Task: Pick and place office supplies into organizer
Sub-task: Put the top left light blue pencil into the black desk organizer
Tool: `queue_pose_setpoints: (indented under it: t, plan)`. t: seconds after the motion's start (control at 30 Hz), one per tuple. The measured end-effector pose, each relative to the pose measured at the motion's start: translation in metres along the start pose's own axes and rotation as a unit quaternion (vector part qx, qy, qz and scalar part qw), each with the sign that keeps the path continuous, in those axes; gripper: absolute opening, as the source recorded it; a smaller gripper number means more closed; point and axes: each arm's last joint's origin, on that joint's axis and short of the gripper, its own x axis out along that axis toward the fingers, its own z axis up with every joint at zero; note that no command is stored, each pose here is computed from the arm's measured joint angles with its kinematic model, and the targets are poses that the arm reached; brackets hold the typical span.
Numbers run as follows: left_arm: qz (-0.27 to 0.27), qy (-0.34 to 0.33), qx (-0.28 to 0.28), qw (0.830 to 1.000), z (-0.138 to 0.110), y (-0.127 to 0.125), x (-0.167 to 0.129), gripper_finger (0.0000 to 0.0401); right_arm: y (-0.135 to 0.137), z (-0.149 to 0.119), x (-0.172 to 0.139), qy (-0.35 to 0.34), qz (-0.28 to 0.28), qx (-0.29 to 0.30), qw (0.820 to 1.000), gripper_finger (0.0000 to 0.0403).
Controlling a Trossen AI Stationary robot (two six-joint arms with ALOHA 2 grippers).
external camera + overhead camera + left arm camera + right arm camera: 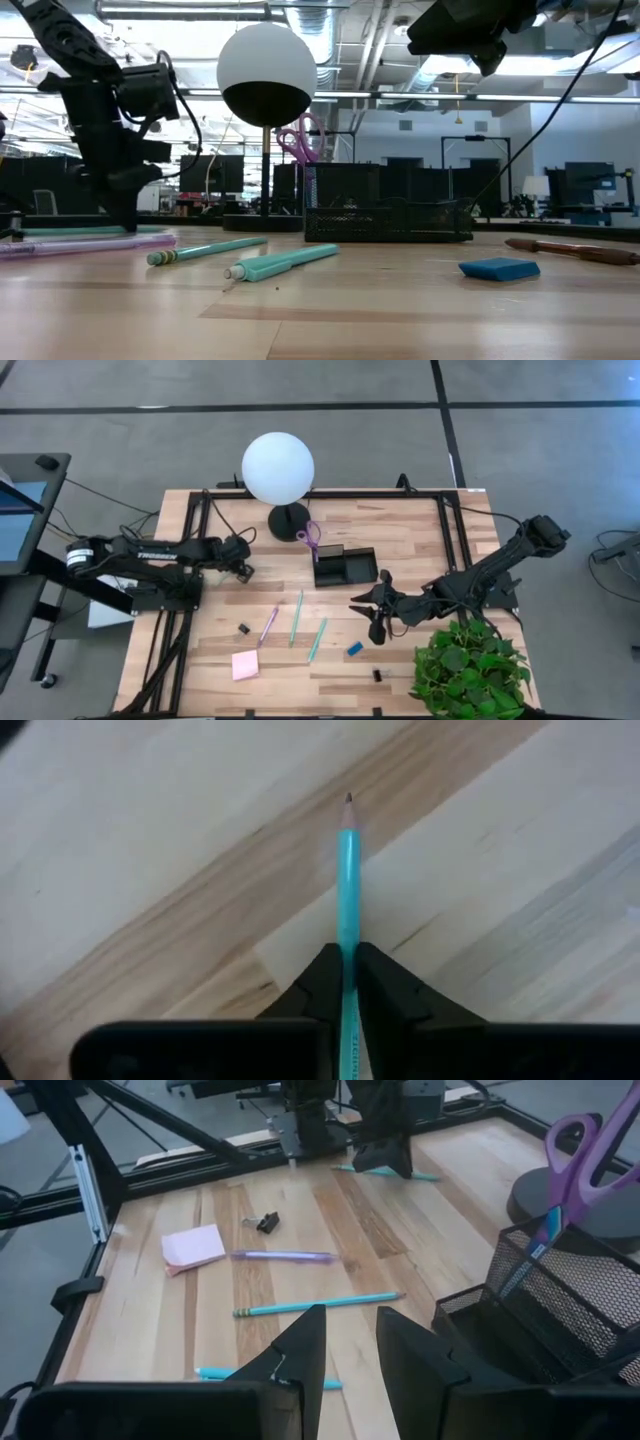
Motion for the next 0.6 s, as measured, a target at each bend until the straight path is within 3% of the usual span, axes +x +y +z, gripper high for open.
queue_pose_setpoints:
  t: [0.1, 0.23, 0.37, 0.47, 0.53, 0.6]
  plan:
    - [-0.033, -0.032, 0.003, 0.999, 0.006, -0.009, -0.004, 0.0005, 0.0, 0.0, 0.0, 0.0, 0.0, 0.0, 1.0, 0.0088]
    - [-0.134, -0.122, 0.01, 0.983, 0.024, -0.032, -0.021, 0.0002, 0.0, 0.0, 0.0, 0.0, 0.0, 0.0, 1.0, 0.0088]
    - [-0.244, -0.224, 0.038, 0.943, 0.036, -0.058, -0.04, 0.0002, 0.0, 0.0, 0.0, 0.0, 0.0, 0.0, 1.0, 0.0088]
    - [-0.289, -0.29, 0.056, 0.911, 0.041, -0.07, -0.055, 0.0002, 0.0, 0.0, 0.0, 0.0, 0.0, 0.001, 1.0, 0.0088]
    - [-0.292, -0.29, 0.067, 0.909, 0.039, -0.073, -0.056, 0.0002, 0.0, 0.0, 0.0, 0.0, 0.0, 0.001, 1.0, 0.0088]
    - [-0.282, -0.271, 0.075, 0.917, 0.035, -0.072, -0.053, 0.0001, 0.0, 0.0, 0.0, 0.0, 0.001, 0.001, 1.0, 0.0088]
